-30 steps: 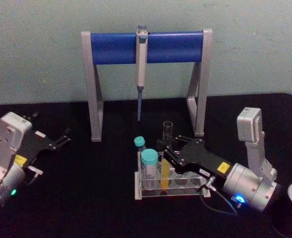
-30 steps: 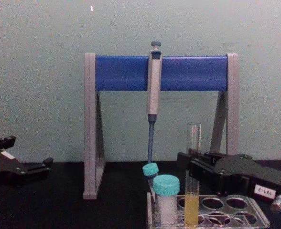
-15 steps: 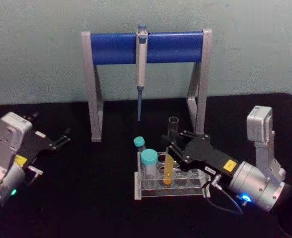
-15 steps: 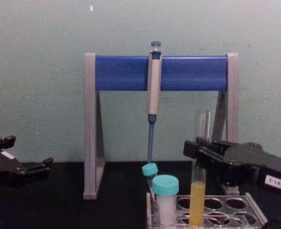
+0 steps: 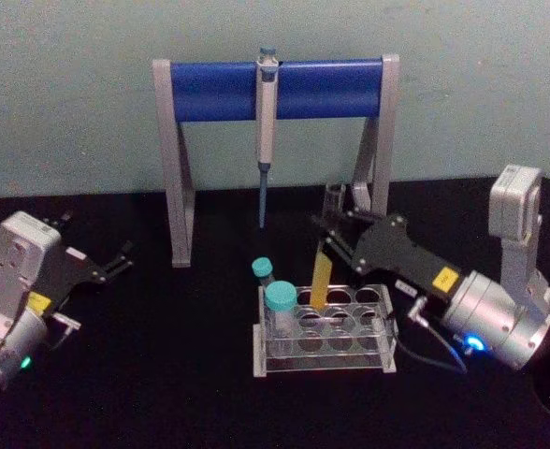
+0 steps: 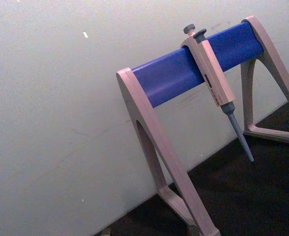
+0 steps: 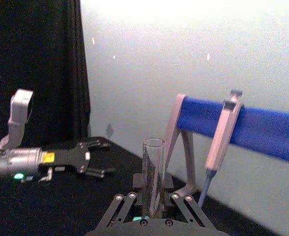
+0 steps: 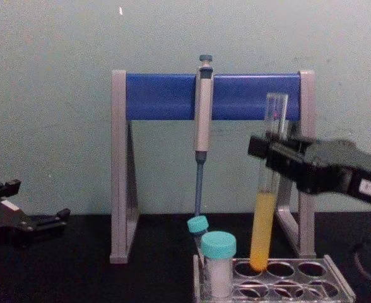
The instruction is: Pick up the test tube from the test tube rack, shake it, then place it back into the test tube rack.
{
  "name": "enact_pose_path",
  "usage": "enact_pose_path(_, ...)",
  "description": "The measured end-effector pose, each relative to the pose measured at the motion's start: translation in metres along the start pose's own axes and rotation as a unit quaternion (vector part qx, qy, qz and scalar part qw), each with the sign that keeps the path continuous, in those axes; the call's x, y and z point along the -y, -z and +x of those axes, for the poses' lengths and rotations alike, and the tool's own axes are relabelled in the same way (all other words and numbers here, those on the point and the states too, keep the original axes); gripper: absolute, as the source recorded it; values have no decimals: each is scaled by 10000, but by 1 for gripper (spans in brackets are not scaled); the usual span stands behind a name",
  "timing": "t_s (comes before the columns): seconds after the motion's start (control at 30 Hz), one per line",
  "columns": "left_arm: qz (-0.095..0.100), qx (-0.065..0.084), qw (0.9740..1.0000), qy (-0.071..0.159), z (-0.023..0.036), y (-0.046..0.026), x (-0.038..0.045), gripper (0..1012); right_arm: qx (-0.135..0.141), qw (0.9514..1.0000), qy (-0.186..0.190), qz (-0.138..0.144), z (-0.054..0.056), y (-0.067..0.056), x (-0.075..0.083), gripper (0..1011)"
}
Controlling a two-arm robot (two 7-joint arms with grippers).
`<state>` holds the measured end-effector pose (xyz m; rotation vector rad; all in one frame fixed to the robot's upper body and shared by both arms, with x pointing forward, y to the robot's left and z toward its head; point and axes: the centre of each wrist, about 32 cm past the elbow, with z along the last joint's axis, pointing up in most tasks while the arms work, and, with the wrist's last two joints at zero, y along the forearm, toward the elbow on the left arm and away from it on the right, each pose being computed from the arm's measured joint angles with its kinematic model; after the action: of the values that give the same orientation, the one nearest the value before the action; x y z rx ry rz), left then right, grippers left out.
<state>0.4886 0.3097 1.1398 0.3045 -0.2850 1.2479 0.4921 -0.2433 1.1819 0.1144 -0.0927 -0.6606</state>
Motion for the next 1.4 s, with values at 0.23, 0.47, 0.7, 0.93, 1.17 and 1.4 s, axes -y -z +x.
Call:
enact_pose_path(0.23,0,0,10000,0,0,0,0,1001,162,9998,79,70,137,-80,-105,234)
enact_pose_path(0.47,0,0,10000,0,0,0,0,1001,246,9995,164,59,250,-105,-204,234)
enact_pose_path(0.7,0,0,10000,0,0,0,0,1001,261,9994,233,26,303,-95,-253,234)
enact_pose_path(0.93,0,0,10000,0,0,0,0,1001,262,9991,332,18,328,-95,-259,234)
enact_pose_path(1.17,0,0,10000,0,0,0,0,1001,308,9980,548,26,352,-115,-183,234)
enact_pose_path(1.4,0,0,10000,0,0,0,0,1001,381,9965,743,-48,320,-155,-10,234)
